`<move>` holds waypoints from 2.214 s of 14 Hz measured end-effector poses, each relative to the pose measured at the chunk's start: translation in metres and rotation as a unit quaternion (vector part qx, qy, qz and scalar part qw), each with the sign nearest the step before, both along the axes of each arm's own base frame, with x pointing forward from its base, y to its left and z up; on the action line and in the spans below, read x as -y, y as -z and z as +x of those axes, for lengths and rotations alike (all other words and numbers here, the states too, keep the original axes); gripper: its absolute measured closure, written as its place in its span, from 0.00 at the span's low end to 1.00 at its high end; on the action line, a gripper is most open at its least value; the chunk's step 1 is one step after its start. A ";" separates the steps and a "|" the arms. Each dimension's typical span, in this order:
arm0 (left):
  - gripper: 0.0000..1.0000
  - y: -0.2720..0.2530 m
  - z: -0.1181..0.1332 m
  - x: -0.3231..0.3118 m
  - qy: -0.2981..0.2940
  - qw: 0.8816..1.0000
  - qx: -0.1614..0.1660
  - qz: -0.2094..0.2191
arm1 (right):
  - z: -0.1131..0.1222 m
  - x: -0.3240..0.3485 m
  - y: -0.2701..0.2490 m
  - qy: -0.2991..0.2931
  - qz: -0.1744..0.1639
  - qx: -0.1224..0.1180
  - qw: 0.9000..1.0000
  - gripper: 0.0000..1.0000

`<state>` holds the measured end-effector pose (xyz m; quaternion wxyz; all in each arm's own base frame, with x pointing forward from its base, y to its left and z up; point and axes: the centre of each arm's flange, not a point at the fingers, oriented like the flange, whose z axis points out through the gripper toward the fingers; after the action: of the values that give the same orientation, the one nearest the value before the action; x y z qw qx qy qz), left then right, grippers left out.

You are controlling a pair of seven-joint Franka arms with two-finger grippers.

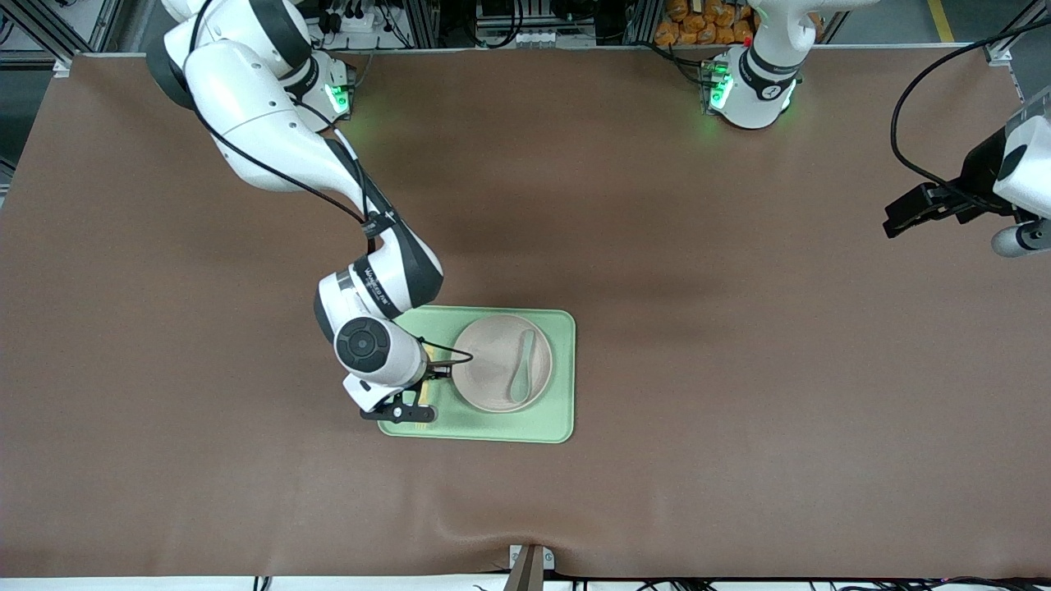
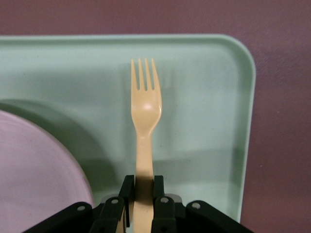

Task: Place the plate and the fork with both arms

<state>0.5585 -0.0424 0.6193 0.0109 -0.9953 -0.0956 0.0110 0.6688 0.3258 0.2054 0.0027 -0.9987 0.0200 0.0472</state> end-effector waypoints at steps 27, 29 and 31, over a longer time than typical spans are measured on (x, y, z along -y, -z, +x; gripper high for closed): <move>0.00 -0.012 -0.009 0.001 0.001 1.000 0.003 0.001 | 0.023 0.167 -0.233 0.066 0.032 0.046 0.996 0.00; 0.00 -0.018 -0.014 0.001 0.001 1.000 0.005 0.001 | 0.008 0.179 -0.276 0.047 0.019 0.047 0.998 0.00; 0.00 -0.023 -0.018 0.001 0.002 1.000 0.005 0.002 | -0.013 0.197 -0.328 0.038 0.010 0.052 0.998 0.00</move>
<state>0.5401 -0.0437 0.6420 0.0122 -0.9955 -0.0939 0.0063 0.6562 0.1292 0.5330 0.0158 -0.9982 0.0576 -0.0044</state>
